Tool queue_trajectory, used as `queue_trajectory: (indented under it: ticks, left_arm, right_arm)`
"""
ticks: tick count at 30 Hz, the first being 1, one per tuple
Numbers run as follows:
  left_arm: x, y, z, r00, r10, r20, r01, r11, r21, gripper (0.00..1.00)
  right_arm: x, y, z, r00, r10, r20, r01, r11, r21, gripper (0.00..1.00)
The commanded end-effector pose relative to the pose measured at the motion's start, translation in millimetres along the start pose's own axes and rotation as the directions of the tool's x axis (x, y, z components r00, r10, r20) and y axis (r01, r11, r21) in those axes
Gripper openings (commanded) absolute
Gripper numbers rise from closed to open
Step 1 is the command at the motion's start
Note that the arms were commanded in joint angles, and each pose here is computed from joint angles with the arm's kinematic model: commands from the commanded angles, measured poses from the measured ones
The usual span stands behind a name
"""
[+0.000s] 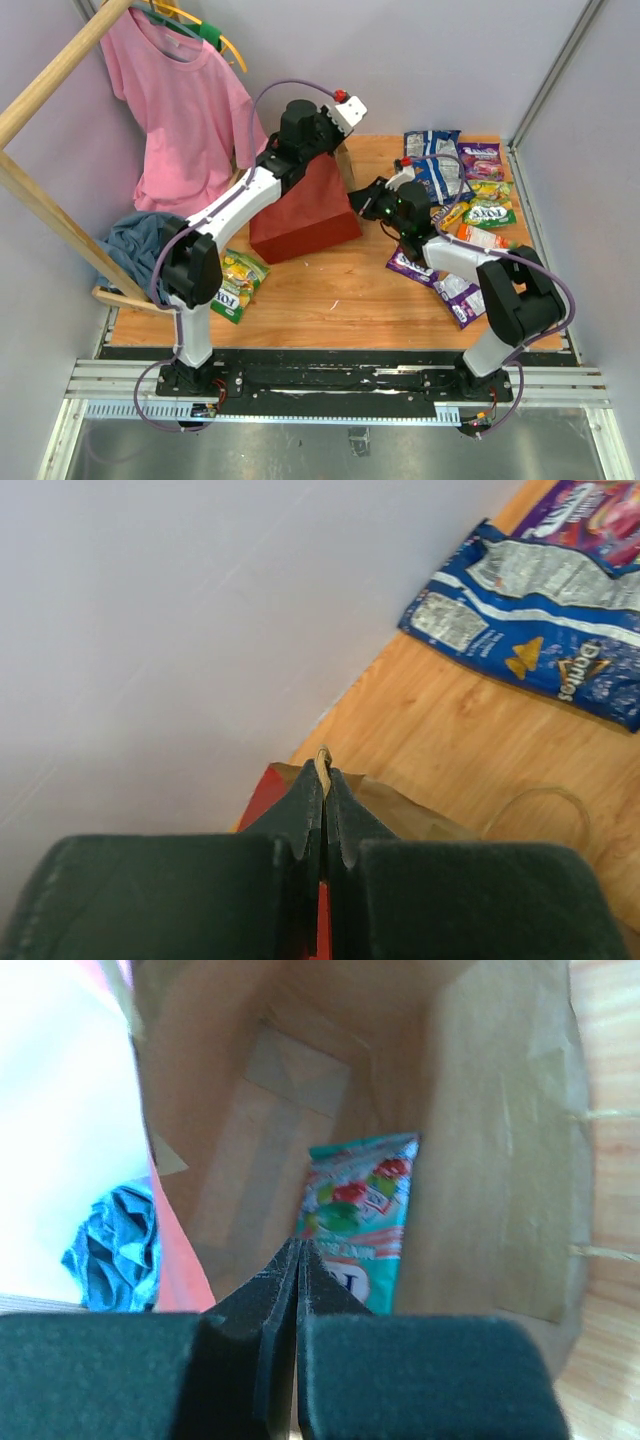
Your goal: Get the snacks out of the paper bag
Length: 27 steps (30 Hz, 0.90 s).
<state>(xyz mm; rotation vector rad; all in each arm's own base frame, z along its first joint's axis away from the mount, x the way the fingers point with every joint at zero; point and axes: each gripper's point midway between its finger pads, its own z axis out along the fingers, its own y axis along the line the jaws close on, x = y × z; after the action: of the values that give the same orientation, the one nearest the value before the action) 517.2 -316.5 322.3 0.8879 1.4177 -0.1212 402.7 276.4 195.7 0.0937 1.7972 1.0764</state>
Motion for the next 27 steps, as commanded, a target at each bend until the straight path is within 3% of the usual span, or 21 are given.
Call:
queue_trajectory:
  ticks: [1, 10, 14, 22, 26, 27]
  left_arm:
    - [-9.3, -22.6, 16.5, 0.998, -0.025, 0.051, 0.017, 0.989, 0.147, 0.01]
    - [-24.7, -58.8, 42.7, 0.992, -0.076, 0.097, 0.038, 0.938, 0.345, 0.01]
    - [-31.7, -78.9, 39.2, 0.993, -0.042, 0.111, -0.006, 0.915, 0.403, 0.01]
    - [-46.0, -97.9, -29.2, 0.997, -0.033, 0.072, -0.009, 0.852, 0.523, 0.01]
    - [-41.2, -84.2, -63.6, 0.998, -0.041, 0.056, 0.013, 0.905, 0.425, 0.0]
    - [-39.2, -77.8, -70.7, 0.998, -0.037, 0.054, 0.014, 0.923, 0.385, 0.0]
  right_arm:
    - [26.3, -19.9, 2.3, 0.996, 0.042, -0.072, -0.037, 0.997, 0.067, 0.01]
    - [40.4, 11.4, -7.7, 0.998, 0.039, -0.058, -0.037, 0.999, 0.032, 0.01]
    - [63.7, 37.5, -1.5, 0.997, 0.02, -0.068, -0.02, 1.0, 0.004, 0.01]
    - [108.8, 82.8, 21.9, 0.995, -0.038, -0.096, 0.031, 0.997, -0.074, 0.01]
    - [125.4, 97.1, 35.0, 0.992, -0.083, -0.097, 0.073, 0.992, -0.099, 0.01]
    - [127.7, 94.0, 36.0, 0.991, -0.09, -0.096, 0.082, 0.993, -0.09, 0.06]
